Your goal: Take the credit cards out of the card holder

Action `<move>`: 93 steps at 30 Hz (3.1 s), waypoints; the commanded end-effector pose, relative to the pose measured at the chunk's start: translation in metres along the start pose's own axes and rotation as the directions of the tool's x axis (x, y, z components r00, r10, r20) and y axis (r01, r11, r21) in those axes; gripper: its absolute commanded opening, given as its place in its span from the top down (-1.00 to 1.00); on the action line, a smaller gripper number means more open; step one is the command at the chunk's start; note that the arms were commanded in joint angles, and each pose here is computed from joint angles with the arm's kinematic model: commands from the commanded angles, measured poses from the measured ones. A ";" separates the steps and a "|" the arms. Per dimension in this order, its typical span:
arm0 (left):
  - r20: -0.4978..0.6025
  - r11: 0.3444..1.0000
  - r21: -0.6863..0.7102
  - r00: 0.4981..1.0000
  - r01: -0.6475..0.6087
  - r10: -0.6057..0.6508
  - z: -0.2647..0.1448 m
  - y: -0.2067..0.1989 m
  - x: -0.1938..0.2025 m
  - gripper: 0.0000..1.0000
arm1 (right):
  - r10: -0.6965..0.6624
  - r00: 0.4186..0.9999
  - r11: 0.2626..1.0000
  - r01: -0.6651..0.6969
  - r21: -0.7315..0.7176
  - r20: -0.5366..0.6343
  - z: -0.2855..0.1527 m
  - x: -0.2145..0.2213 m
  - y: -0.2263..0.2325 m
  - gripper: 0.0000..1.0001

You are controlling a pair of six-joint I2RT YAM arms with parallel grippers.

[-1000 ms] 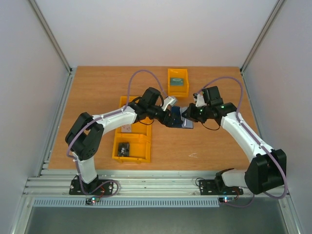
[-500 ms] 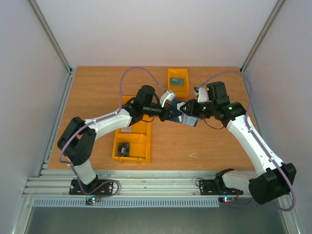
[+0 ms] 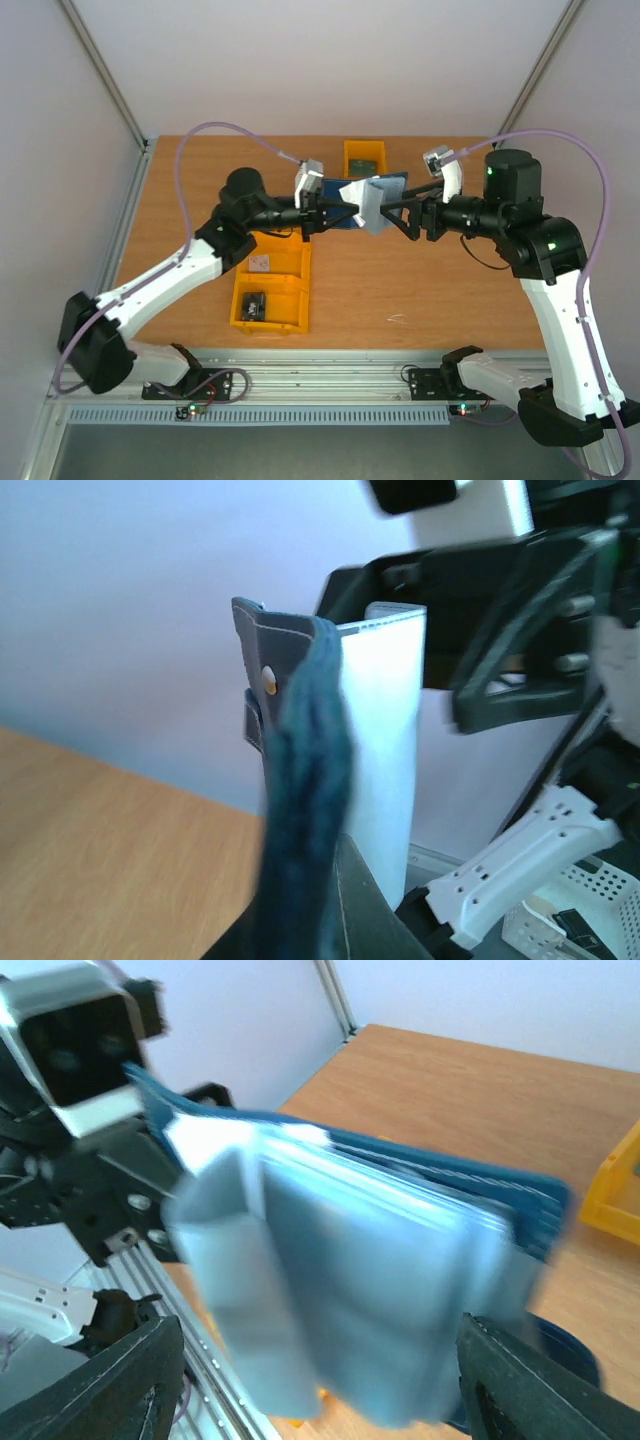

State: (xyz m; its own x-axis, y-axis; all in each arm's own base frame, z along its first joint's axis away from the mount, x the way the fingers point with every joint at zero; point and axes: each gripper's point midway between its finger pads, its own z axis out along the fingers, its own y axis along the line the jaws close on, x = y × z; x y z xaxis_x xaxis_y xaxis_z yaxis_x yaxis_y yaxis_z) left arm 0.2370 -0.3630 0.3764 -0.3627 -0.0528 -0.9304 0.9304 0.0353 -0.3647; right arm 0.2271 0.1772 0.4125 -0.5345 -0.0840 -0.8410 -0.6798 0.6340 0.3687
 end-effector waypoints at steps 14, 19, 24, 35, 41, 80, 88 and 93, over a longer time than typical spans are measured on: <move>0.164 0.973 0.060 0.964 -0.224 0.212 -0.045 -0.071 -0.037 0.99 | -0.047 0.999 0.996 0.048 -0.075 0.009 -0.018 0.003 0.023 -0.45; 0.168 0.968 0.075 0.960 -0.239 0.224 -0.049 -0.078 -0.038 0.99 | -0.078 0.997 0.997 0.078 -0.022 -0.008 -0.017 0.010 0.014 -0.54; 0.172 0.965 0.074 0.957 -0.250 0.235 -0.051 -0.081 -0.039 0.99 | -0.091 0.996 0.996 0.090 -0.007 -0.018 -0.020 0.008 0.013 -0.84; 0.168 0.962 0.087 0.956 -0.257 0.240 -0.051 -0.083 -0.037 0.99 | -0.044 0.997 0.996 0.040 -0.074 -0.061 -0.006 0.011 0.014 -0.84; 0.160 0.955 0.108 0.953 -0.277 0.259 -0.051 -0.086 -0.035 1.00 | -0.010 0.998 0.984 0.000 -0.178 -0.060 0.007 0.007 0.023 -0.71; 0.077 0.909 -0.339 0.956 -0.242 0.284 -0.054 0.007 -0.021 -0.70 | -0.057 0.995 0.971 0.036 -0.235 -0.086 0.049 0.005 0.066 0.98; 0.068 0.958 -0.058 0.956 -0.282 0.285 -0.046 -0.044 -0.005 0.78 | -0.106 0.992 0.930 0.076 -0.360 -0.066 0.046 0.005 0.087 0.91; 0.100 0.967 -0.074 0.962 -0.246 0.252 -0.053 -0.044 -0.011 1.00 | -0.094 0.994 0.954 0.076 -0.289 -0.049 0.034 0.005 0.071 0.46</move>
State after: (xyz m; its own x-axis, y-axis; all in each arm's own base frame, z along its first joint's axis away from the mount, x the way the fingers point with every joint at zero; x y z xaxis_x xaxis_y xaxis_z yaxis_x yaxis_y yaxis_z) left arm 0.2135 -0.3116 0.3966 -0.1125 -0.1201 -0.9864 0.9708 0.1985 -0.1349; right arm 0.2015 0.2528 0.4010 -0.5559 -0.2117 -0.8038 -0.7930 0.4250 0.4365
